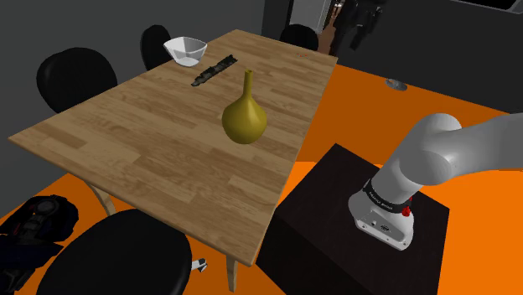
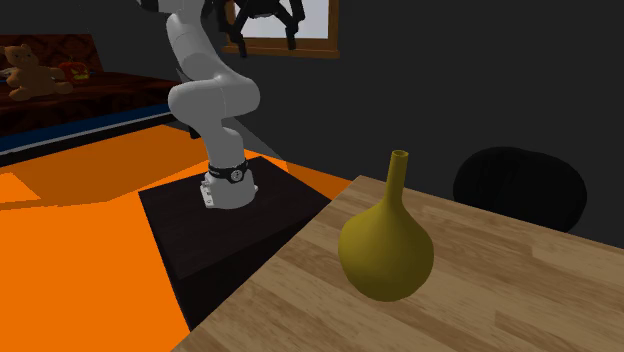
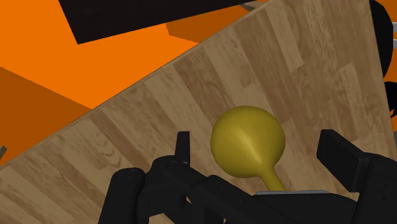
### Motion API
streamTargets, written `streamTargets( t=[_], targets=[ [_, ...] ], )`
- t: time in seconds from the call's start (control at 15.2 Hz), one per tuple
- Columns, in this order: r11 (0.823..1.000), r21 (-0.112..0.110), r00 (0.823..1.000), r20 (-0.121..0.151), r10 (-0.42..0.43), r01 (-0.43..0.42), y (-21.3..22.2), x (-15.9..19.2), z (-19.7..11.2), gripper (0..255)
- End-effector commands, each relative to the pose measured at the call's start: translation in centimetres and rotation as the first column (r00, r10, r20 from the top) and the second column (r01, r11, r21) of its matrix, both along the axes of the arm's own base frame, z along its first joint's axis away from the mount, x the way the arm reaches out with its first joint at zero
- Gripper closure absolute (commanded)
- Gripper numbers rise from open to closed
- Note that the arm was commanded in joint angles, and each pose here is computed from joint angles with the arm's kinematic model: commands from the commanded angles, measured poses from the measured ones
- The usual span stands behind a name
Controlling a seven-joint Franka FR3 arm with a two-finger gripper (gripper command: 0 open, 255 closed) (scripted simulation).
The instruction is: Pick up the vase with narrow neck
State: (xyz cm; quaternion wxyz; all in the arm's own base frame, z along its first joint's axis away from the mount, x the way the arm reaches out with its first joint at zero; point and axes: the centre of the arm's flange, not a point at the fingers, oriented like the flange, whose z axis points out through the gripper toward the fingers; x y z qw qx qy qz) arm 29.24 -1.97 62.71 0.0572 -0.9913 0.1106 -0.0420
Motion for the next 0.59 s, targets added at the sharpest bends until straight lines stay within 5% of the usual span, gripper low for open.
streamTargets(
  t=[0.0, 0.53],
  targets=[
    [1.0, 0.0, 1.0, 0.0, 0.0, 0.0, 0.0, 0.0, 0.0, 0],
    [0.998, -0.053, 0.999, 0.041, 0.024, -0.022, 3.8, 8.2, -4.9, 0]
  ],
)
